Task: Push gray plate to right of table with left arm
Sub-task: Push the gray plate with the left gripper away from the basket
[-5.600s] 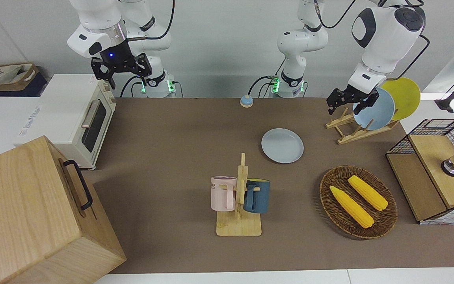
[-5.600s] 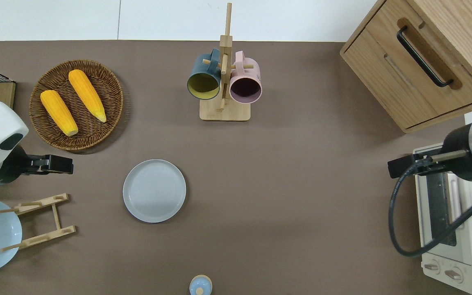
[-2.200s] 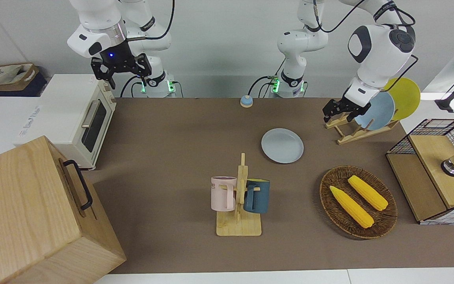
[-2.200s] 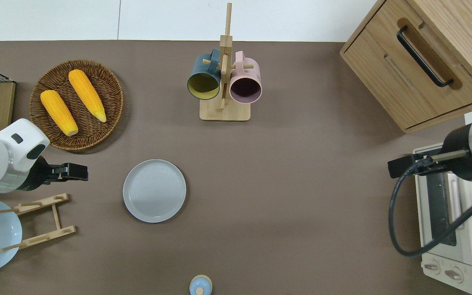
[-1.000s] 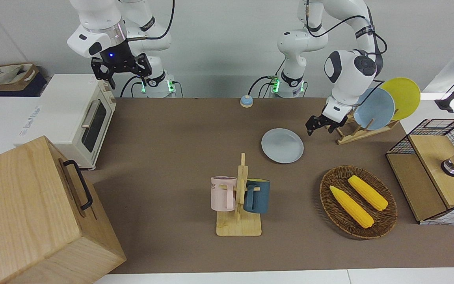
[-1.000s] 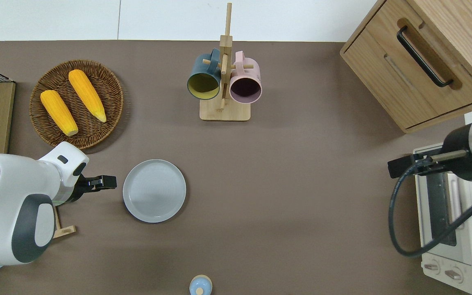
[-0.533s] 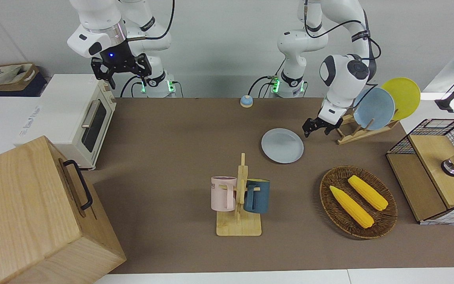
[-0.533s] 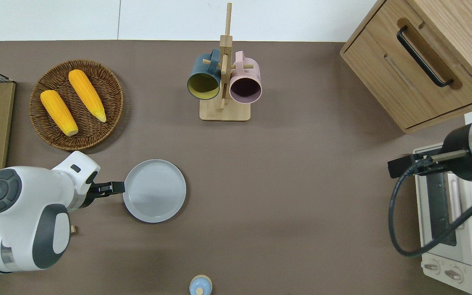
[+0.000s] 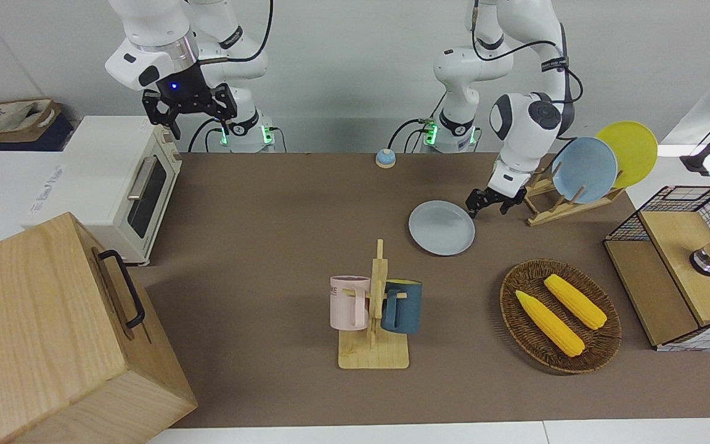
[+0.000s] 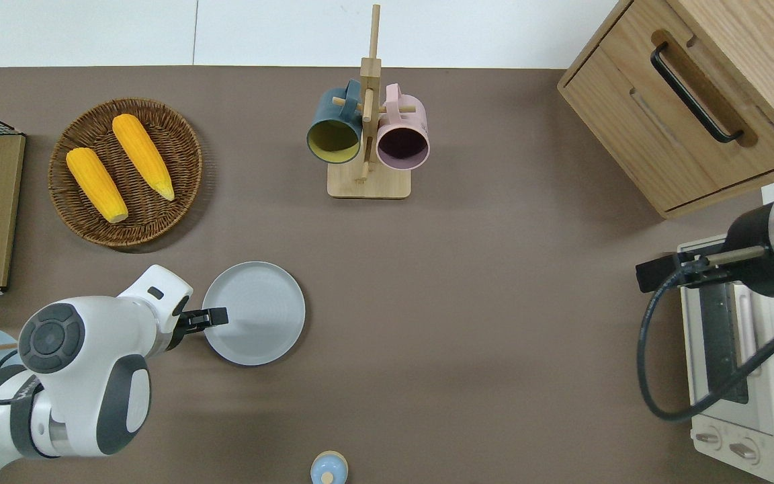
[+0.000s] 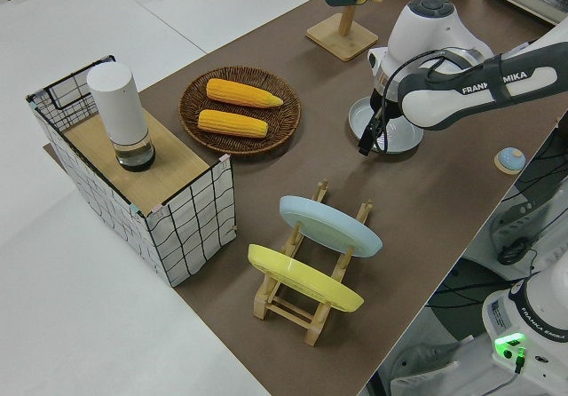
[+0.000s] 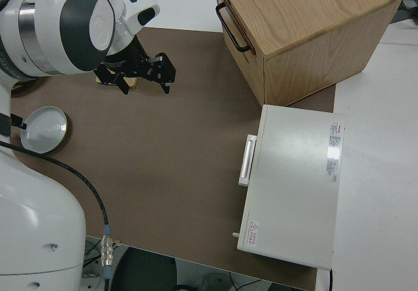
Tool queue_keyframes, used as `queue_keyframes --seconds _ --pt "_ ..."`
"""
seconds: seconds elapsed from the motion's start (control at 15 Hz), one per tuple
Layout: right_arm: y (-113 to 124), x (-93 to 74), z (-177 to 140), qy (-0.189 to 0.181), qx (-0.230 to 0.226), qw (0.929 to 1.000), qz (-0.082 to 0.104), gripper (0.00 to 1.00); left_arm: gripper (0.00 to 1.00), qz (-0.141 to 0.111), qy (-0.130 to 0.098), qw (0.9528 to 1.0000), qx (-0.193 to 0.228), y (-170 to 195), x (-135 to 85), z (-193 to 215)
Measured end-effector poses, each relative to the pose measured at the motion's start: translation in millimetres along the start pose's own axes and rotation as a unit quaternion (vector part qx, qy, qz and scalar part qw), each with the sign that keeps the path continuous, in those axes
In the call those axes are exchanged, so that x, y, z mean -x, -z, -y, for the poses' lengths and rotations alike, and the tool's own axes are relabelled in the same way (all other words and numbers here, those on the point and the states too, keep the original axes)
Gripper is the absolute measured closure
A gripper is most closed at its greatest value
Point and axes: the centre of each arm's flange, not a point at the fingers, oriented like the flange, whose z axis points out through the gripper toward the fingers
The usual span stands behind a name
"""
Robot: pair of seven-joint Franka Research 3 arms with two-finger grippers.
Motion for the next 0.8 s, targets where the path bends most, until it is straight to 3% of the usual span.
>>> queue_keyframes --seconds 0.8 --pt "0 0.0 0 0.0 0.0 1.0 0.0 0.01 0.01 0.009 -0.002 1.0 0.001 -22 3 -4"
